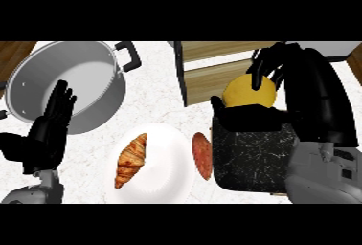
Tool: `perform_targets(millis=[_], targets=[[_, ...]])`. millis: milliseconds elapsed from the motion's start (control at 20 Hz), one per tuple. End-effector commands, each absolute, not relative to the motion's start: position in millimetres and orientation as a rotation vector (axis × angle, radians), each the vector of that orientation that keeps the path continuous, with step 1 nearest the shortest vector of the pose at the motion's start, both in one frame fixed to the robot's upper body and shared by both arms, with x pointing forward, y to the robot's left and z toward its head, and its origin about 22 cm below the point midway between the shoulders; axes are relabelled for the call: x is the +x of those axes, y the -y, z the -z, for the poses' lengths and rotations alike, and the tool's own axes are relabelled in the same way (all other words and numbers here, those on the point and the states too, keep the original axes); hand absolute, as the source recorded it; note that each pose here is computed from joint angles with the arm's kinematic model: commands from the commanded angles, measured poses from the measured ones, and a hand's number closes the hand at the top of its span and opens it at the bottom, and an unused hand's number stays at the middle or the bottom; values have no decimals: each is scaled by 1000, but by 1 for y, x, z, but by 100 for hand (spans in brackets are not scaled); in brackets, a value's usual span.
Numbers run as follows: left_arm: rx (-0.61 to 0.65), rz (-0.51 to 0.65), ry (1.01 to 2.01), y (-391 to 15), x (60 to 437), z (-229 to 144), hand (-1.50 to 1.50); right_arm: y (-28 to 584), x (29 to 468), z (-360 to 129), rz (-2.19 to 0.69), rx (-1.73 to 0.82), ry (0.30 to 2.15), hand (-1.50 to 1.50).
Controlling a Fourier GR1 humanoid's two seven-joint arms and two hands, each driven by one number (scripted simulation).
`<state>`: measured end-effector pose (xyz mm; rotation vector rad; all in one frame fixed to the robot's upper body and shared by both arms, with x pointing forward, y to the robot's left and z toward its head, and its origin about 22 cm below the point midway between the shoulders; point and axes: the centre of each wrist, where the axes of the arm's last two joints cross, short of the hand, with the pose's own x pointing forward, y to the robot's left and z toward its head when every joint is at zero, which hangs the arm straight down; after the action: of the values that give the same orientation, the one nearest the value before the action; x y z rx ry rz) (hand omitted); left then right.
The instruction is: Pick the lemon from the tray and place it in the tiered shelf
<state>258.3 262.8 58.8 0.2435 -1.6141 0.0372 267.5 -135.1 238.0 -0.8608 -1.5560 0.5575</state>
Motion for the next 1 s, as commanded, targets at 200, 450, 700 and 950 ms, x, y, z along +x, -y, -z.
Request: perform_targets(millis=[200, 450, 700, 950], targets=[[246, -25, 1608, -278, 256, -56, 0, 154, 328, -215, -467, -871, 1556, 150], [232, -27, 1609, -260, 258, -62, 0, 147, 357, -173, -458, -883, 1565, 150], [226, -41, 1619, -273, 252, -72, 0, 148, 395, -186, -397, -913, 1606, 150], [250, -38, 1612, -257, 259, -50, 0, 142, 404, -181, -432, -867, 1626, 150]])
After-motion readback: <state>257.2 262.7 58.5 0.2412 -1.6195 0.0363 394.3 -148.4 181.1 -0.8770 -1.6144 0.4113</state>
